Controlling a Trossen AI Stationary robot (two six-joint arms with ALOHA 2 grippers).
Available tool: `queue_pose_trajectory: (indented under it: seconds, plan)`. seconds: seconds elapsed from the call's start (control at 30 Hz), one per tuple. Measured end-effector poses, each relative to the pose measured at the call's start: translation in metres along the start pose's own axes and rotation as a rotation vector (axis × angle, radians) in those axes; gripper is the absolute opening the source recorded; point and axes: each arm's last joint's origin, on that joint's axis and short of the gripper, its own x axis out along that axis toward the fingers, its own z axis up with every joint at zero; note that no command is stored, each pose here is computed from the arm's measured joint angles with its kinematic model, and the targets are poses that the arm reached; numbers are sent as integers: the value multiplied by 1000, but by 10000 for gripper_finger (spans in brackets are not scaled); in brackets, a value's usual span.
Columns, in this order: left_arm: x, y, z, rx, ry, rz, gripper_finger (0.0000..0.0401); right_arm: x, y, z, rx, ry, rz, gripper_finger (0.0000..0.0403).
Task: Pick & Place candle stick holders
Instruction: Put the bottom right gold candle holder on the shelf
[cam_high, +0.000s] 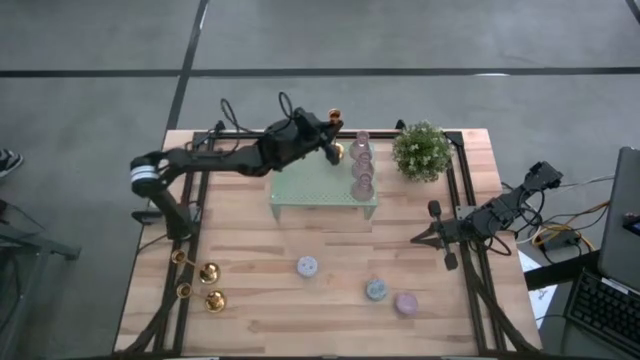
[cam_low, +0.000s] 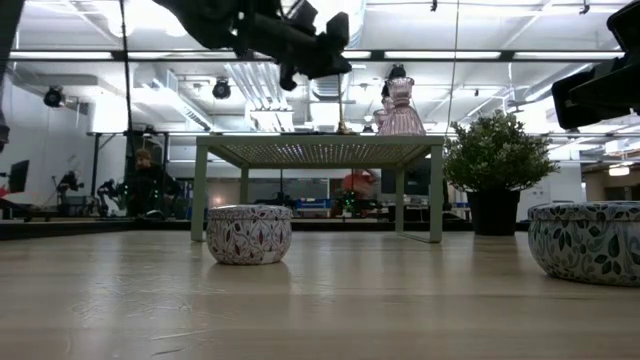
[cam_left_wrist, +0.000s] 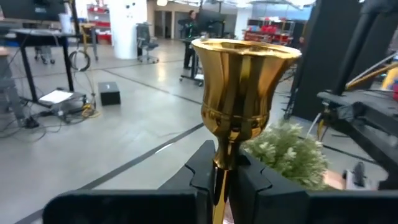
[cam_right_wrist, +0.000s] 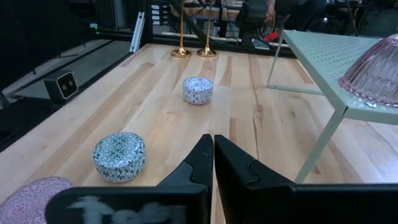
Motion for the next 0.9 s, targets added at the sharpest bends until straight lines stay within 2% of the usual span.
queue_pose_trajectory:
  seconds: [0.3, 0.53, 0.7, 0.9]
  plan:
    - [23, -4, -16, 79, 59, 7, 19, 0, 0, 0, 1, 0, 0, 8]
    - [22, -1, -19, 94, 81, 73, 27, 0, 0, 0, -1, 0, 0, 8]
    - [22, -1, -17, 89, 77, 76, 21, 0, 0, 0, 0, 0, 0, 8]
    - [22, 1, -20, 88, 105, 93, 36, 0, 0, 0, 1, 0, 0, 8]
